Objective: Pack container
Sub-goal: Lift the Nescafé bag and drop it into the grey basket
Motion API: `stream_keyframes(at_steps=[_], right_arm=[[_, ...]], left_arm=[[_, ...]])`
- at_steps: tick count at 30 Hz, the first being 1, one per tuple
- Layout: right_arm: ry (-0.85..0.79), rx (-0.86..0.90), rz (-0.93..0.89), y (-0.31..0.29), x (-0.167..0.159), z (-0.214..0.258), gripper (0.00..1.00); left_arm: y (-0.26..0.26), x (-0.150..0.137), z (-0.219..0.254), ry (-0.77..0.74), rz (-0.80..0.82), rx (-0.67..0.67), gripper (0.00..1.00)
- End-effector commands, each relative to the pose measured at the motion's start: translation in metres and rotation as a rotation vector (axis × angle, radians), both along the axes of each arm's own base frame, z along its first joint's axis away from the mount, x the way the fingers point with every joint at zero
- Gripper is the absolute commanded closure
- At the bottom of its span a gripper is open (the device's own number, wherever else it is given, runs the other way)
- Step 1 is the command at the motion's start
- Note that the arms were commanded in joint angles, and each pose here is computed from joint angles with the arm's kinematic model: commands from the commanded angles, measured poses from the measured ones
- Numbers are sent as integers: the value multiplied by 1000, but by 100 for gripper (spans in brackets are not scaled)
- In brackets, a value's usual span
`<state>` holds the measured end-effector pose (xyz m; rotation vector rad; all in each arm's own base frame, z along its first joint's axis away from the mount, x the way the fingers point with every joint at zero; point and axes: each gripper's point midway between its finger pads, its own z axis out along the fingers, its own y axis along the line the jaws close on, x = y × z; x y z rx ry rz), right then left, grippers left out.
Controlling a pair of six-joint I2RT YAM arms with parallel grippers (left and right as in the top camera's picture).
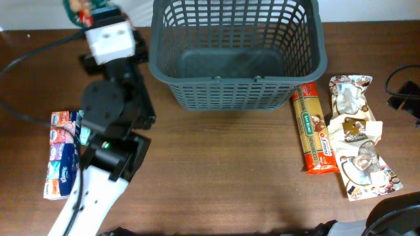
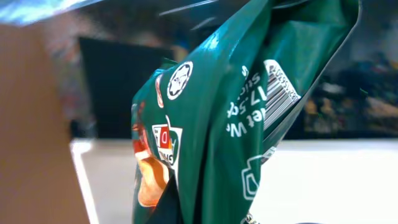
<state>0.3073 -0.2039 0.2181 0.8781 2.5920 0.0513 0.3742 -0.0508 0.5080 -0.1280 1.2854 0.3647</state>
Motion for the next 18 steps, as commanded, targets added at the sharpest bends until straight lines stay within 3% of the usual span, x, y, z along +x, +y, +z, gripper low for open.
stream_keyframes(at_steps=[1,9,14,18], right_arm=[[3,11,5,2,0,-1,1],[18,16,7,4,-3,-3,1],[39,15,2,4,-8,-4,1],[50,15,0,4,-10,-5,0]], left_arm=[[-66,16,11,-37,-288,220,98],[-181,31,-73,125,-859,394,98],[-204,25,-120,262,-1016,450,98],[-203,20,-150,376,-1043,510,98]])
